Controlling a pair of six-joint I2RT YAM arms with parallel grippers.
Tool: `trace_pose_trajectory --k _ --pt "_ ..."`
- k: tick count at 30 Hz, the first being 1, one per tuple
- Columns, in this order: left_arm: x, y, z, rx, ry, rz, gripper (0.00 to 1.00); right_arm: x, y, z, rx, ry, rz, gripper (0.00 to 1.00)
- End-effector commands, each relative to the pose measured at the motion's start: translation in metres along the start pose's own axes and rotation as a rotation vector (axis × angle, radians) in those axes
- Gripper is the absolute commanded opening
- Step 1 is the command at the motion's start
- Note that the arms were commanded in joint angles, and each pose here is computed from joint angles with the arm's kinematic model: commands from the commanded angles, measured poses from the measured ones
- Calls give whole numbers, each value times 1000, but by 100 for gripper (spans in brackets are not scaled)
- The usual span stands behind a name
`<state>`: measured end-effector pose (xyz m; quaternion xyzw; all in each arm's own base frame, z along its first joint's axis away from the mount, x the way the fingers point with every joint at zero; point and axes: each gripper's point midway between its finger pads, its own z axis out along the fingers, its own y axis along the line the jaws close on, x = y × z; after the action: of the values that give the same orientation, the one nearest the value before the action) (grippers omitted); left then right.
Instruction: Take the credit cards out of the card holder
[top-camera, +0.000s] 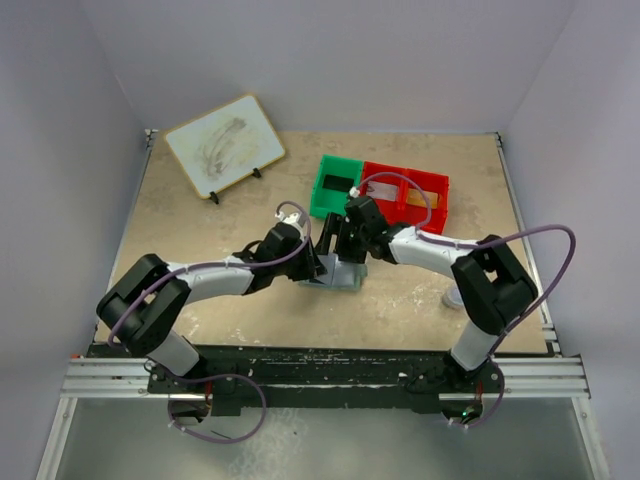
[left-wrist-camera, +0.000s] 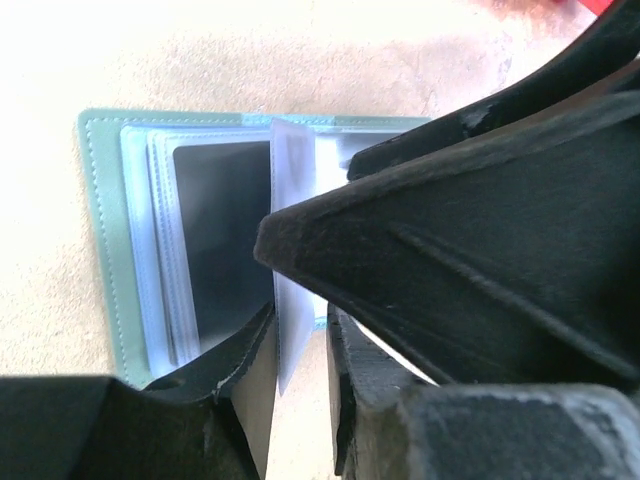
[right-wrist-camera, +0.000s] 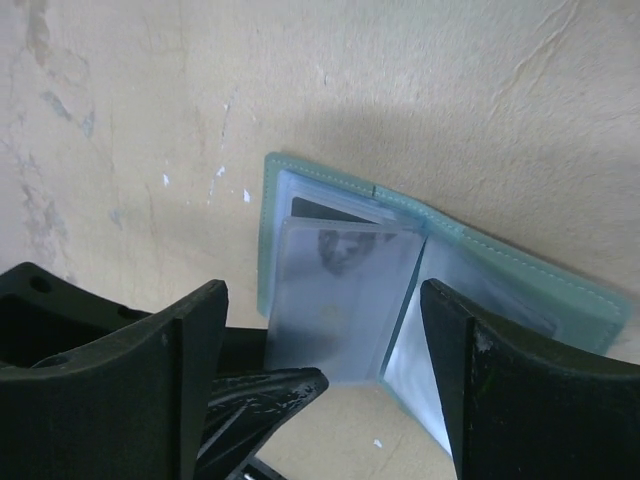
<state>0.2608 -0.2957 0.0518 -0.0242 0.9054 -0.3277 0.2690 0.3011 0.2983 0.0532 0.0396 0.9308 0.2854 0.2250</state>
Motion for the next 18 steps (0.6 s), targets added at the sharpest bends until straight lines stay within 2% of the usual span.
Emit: trace_pose_trajectory --k 1,11,18 --pt "-18 -26 2 79 -26 26 24 -31 2 -27 79 -97 -7 81" --pt "-14 -40 2 132 7 51 31 -54 -21 -60 200 -226 36 82" --pt "-9 -55 5 170 35 77 37 -68 -3 -94 46 -403 70 84"
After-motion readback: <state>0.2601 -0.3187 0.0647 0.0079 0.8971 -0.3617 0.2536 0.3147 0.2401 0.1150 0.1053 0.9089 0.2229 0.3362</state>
